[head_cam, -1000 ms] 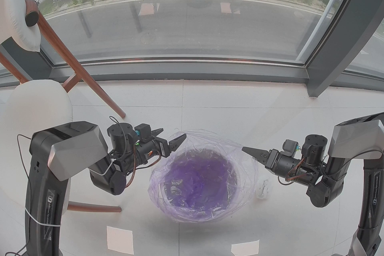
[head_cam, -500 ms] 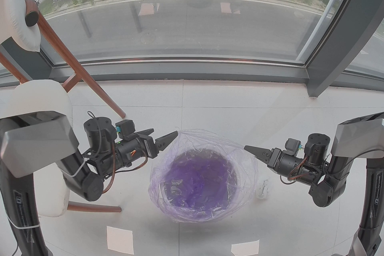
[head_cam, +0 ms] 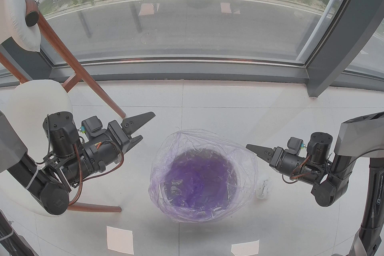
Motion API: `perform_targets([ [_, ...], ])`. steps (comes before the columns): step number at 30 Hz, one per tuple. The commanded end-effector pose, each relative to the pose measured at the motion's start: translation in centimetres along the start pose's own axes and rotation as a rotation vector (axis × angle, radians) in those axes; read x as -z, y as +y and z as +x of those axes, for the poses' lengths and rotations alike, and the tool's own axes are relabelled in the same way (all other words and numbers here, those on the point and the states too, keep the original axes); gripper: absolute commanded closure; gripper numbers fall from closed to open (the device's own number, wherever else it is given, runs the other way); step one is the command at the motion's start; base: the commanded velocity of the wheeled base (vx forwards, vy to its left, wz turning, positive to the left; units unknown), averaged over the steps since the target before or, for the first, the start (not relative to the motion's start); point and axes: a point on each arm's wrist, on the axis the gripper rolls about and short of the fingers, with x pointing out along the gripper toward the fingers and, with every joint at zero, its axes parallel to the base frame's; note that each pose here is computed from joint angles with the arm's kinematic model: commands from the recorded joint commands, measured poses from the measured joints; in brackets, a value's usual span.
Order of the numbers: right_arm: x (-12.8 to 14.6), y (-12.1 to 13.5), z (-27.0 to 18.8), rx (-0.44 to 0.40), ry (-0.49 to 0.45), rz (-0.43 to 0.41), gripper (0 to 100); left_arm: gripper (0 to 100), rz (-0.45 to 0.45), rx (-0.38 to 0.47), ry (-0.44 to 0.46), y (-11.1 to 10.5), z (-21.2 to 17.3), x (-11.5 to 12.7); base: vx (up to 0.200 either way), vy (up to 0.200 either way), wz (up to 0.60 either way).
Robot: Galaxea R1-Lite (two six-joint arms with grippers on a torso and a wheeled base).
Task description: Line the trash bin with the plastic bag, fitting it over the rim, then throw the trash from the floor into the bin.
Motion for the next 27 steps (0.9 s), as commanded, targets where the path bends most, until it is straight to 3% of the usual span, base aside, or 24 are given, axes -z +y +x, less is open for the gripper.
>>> perform_targets([
  [1,-0.2,0.3,-0.1,-0.002,-0.010,-0.005,0,0,-0.064,0.017,-0.030,-0.7,0.7,0.9,0.000,0.000,0.00],
  [2,-0.1,0.3,-0.2,-0.001,-0.009,-0.005,0,0,-0.034,0.005,-0.018,-0.4,0.7,1.3,0.000,0.000,0.00],
  [5,0.2,0.4,-0.5,0.006,-0.004,-0.001,0,0,0.220,-0.114,0.088,2.6,0.8,3.3,0.000,0.000,0.00],
  [6,0.2,0.3,-0.5,0.008,-0.004,0.000,0,0,0.250,-0.130,0.102,3.1,0.9,3.5,0.000,0.000,0.00],
  [7,0.3,0.4,-0.6,0.010,-0.004,-0.001,0,0,0.388,-0.187,0.167,4.8,1.0,4.3,0.000,0.000,0.00],
  [9,0.3,0.4,-0.7,0.018,-0.007,0.000,0,0,0.563,-0.225,0.211,6.2,0.8,4.4,0.000,0.000,0.00],
  [10,0.3,0.4,-0.7,0.020,-0.009,0.000,0,0,0.594,-0.229,0.223,6.4,0.8,4.5,0.000,0.000,0.00],
  [16,0.2,0.6,-0.7,0.011,-0.022,-0.011,0,0,0.607,-0.325,0.309,7.8,0.4,5.7,0.000,0.000,0.00],
  [21,0.3,0.6,-0.7,0.013,-0.020,-0.032,0,0,0.685,-0.334,0.344,8.3,0.2,5.9,0.000,0.000,0.00],
  [27,0.3,0.6,-0.7,0.012,-0.018,-0.049,0,0,0.702,-0.354,0.367,9.0,0.4,6.3,0.000,0.000,0.00],
])
